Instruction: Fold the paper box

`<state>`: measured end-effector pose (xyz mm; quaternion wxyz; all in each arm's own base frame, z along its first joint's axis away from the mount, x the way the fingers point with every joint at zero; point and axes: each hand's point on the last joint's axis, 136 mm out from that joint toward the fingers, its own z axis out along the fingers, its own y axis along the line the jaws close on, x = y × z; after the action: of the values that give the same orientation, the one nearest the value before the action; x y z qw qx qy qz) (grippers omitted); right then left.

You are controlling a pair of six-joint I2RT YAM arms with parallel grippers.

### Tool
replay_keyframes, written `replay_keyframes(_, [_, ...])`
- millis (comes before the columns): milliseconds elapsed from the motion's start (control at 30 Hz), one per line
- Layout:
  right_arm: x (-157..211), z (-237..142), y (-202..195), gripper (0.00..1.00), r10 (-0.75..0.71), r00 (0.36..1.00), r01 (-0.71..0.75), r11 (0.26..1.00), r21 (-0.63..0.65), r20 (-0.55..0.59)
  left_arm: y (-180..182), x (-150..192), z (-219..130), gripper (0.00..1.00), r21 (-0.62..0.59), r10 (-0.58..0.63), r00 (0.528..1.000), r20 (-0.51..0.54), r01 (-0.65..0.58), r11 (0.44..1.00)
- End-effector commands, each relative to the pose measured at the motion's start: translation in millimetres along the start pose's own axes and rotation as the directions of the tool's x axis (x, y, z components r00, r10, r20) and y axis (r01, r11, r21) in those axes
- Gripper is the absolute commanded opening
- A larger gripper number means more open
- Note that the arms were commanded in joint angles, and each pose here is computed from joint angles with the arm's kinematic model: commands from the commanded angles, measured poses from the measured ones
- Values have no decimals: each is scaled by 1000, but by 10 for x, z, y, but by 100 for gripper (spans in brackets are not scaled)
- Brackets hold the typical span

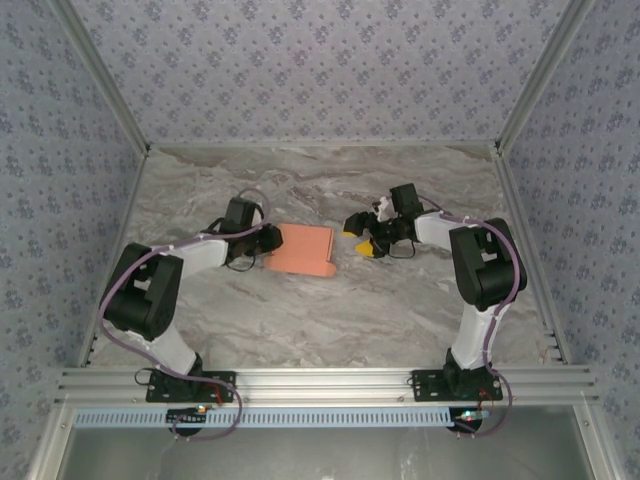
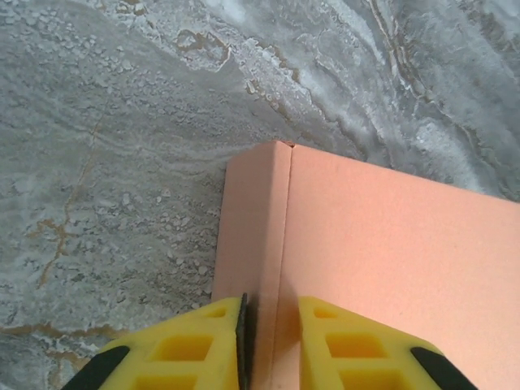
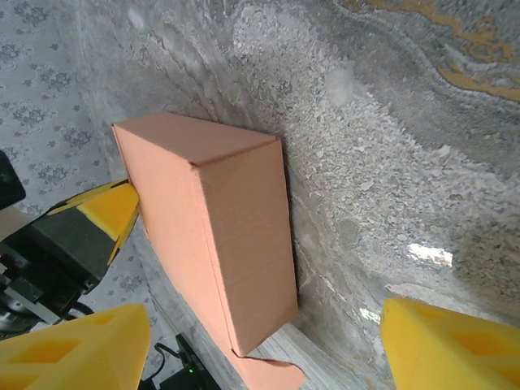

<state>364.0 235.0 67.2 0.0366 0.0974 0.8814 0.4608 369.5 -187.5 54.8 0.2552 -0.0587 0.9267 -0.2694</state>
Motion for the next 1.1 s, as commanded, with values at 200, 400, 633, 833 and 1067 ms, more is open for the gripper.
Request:
replay_keyframes(200, [27,-1,197,77,-45,999,44,998,-48,-27,401,345,-10,16,123,-274,958,-80,283,951])
replay_keyframes(400, [85,205,304,78,-68,996,65,997,-48,-58,568,372,-39,13,137,-336,938,-80,345,929])
replay_keyframes(633, [136,417,670,80,-121,991,113,986,-122,-60,569,379,-36,14,129,-320,943,-91,330,935])
replay_keyframes(833, [18,316,946,86,-202,979,200,974,-105,-12,573,367,-33,16,119,-309,946,-94,319,940])
replay_keyframes(1067, [29,348,983,85,-309,949,311,950,33,-56,584,374,-5,17,115,-312,944,-103,323,939])
